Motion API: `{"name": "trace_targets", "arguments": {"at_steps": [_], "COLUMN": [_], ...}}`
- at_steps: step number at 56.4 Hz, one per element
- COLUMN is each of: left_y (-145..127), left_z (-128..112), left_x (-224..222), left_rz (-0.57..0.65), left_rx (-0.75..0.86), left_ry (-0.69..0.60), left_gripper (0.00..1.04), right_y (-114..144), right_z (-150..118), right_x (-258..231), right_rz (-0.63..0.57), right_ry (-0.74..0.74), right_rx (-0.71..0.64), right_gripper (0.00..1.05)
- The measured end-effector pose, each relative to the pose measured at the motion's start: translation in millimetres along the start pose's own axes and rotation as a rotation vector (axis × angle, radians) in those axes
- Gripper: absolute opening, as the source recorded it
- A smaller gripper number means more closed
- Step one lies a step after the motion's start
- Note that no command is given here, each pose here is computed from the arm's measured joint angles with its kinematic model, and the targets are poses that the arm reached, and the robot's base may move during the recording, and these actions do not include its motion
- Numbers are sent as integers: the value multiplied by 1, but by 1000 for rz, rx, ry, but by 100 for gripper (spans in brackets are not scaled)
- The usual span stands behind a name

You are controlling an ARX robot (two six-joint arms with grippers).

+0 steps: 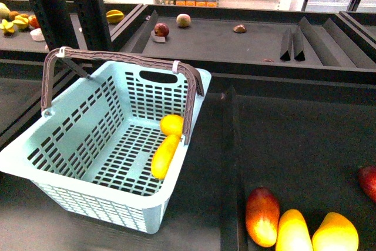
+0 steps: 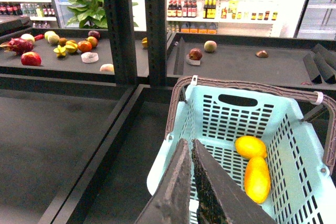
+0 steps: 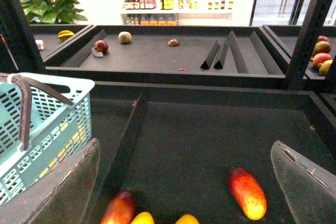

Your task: Pick lemon and mango into basket

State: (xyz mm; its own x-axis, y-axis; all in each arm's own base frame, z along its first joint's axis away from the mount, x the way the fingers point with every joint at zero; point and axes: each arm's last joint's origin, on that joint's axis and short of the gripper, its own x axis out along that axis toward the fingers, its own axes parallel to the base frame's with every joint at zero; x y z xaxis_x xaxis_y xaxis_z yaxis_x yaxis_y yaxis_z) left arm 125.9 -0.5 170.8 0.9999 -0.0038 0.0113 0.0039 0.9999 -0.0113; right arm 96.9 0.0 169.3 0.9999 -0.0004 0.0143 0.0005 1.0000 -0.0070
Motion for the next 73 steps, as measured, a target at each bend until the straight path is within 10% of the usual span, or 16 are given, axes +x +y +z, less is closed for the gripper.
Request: {"name": "trace_targets", "arguments": {"at_steps": [73], "left_y": [0], "left_z": [-2], "left_x": [-29], "left_rz": [0], "left_rx": [0], "left_ry": [1], "left_gripper": [3], "right_y": [0], "right_z": [0], "right_x": [0], "right_rz": [0], "right_ry": [0], "right_rx": [0], "right_gripper": [96]}}
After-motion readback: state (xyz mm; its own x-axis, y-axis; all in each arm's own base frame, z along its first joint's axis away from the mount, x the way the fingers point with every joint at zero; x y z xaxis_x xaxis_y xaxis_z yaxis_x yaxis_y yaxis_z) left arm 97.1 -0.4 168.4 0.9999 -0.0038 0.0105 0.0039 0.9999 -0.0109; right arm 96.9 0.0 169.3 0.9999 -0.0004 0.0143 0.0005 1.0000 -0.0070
